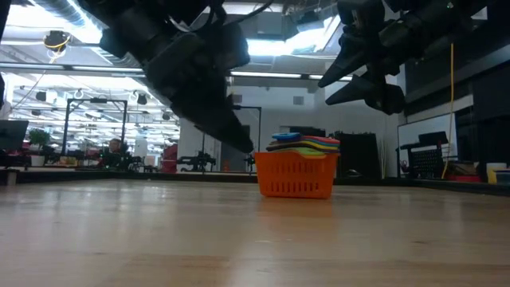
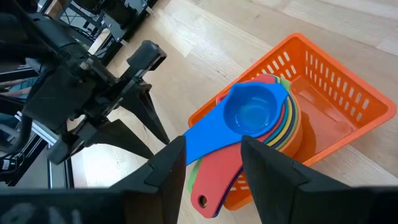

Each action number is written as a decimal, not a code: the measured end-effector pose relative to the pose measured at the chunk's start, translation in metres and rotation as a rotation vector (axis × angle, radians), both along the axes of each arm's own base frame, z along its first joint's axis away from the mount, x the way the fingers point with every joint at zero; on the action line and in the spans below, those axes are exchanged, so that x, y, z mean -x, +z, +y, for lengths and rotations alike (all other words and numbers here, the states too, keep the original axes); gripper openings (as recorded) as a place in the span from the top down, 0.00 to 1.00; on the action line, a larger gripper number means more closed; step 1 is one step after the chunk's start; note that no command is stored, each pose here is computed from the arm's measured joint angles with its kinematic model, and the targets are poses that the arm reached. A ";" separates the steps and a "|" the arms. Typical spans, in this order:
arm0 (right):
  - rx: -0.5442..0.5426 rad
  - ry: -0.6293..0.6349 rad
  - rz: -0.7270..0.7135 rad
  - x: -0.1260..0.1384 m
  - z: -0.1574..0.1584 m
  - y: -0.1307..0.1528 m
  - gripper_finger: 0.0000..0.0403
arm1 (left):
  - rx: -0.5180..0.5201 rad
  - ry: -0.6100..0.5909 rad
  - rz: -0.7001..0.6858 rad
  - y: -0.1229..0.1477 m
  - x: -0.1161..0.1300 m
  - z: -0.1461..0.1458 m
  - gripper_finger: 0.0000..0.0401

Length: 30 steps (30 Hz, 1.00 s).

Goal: Nest measuring cups in basket
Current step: Put the nested measuring cups into the orange bin

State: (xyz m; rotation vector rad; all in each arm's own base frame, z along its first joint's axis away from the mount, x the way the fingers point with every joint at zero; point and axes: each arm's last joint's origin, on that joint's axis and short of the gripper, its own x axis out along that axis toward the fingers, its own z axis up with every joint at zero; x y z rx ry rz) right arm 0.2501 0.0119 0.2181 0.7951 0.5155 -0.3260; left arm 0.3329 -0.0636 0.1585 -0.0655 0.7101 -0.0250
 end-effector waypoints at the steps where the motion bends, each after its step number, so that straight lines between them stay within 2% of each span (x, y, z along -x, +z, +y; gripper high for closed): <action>1: 0.000 0.000 0.000 0.000 0.000 0.000 0.61 | -0.007 0.007 -0.006 0.000 0.000 0.000 0.70; 8: 0.000 0.000 0.000 0.000 0.000 0.000 0.61 | -0.078 0.117 -0.102 0.007 -0.006 0.006 0.70; 14: 0.000 0.000 0.000 0.000 0.000 0.000 0.61 | -0.065 0.153 -0.185 0.014 -0.011 0.013 0.70; 20: 0.000 0.000 0.001 0.000 0.000 0.000 0.61 | -0.062 0.155 -0.231 0.018 -0.014 0.014 0.70; 30: 0.000 0.000 0.000 0.000 0.000 0.000 0.61 | -0.227 0.087 -0.227 0.028 -0.010 0.016 0.70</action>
